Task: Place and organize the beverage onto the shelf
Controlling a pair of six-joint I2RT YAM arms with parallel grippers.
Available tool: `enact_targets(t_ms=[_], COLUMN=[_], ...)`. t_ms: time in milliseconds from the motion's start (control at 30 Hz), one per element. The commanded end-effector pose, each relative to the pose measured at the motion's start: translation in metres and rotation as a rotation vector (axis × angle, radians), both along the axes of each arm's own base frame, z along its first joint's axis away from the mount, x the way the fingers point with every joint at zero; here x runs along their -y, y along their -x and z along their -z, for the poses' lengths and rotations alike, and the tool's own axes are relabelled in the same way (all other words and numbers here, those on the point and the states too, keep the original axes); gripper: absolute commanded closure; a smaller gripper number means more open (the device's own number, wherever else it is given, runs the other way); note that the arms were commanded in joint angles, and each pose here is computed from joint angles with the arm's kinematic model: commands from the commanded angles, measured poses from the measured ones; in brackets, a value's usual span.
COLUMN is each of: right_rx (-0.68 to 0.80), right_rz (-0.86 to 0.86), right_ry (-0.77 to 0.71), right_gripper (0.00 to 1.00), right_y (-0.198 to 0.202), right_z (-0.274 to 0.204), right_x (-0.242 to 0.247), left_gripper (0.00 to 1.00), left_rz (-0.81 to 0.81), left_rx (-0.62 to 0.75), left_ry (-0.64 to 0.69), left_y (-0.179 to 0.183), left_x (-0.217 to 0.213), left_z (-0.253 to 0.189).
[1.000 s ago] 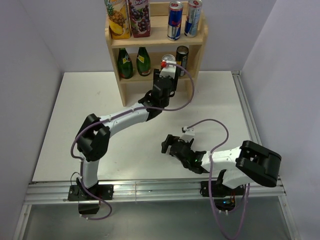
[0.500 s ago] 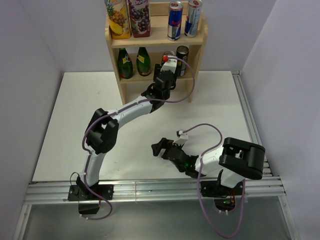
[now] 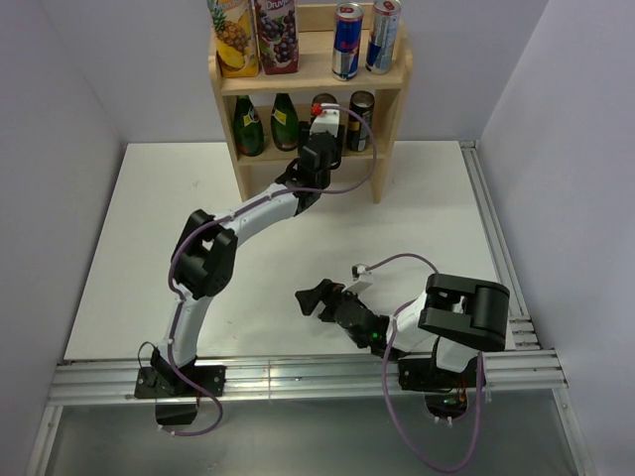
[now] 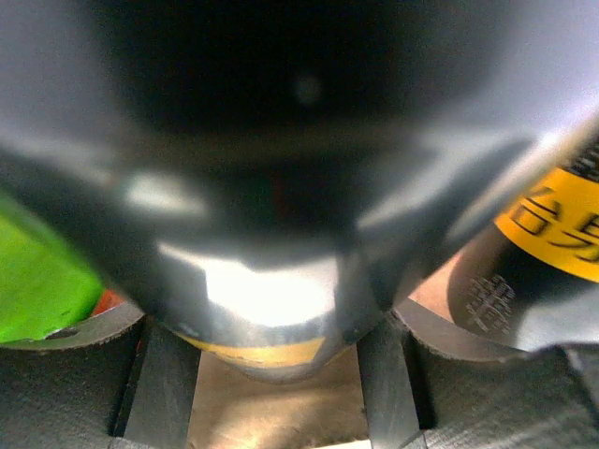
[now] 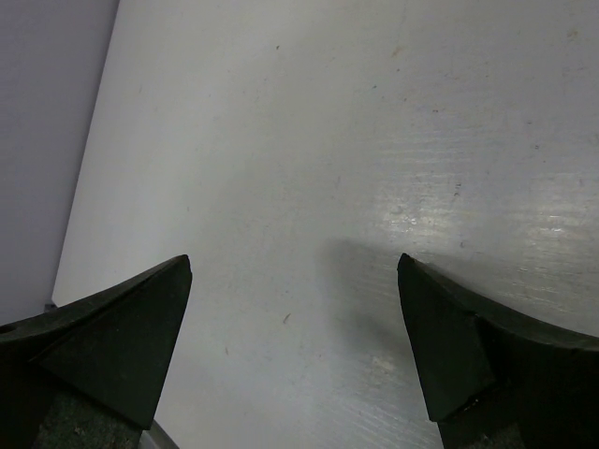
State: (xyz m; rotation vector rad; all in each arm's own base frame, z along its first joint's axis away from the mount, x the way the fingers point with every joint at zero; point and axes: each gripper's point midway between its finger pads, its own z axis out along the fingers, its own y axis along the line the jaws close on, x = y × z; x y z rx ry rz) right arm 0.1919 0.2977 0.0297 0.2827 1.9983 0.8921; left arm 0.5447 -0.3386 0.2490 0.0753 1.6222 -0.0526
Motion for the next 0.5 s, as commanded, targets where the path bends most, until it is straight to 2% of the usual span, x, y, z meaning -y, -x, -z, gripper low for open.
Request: enact_targets(t_ms=[0,400,467], right_rx=[-0.188,-0.188,-0.188], right_rz=[-0.063,-0.061,-0.058], right_ry=[0.362,0.386,0.387], right_gripper=[0.00,0.00,0.00], right_y=[0.040,0.041,0.041], right_z=[0.090,0.096,0.096], right_x=[0.059,0.059,0.059], left_gripper=[1.00,1.00,0.96], left_rz=[0.000,0.081,0.092], left_rx=[0.115,0.087,0.080], left_ry=[0.135,0.183,0.192], left_y=[-0.010,-0.017,-0.016], left_x=[-0.003,0.003,0.005], left_z=[-0.050,-0.039,-0.035])
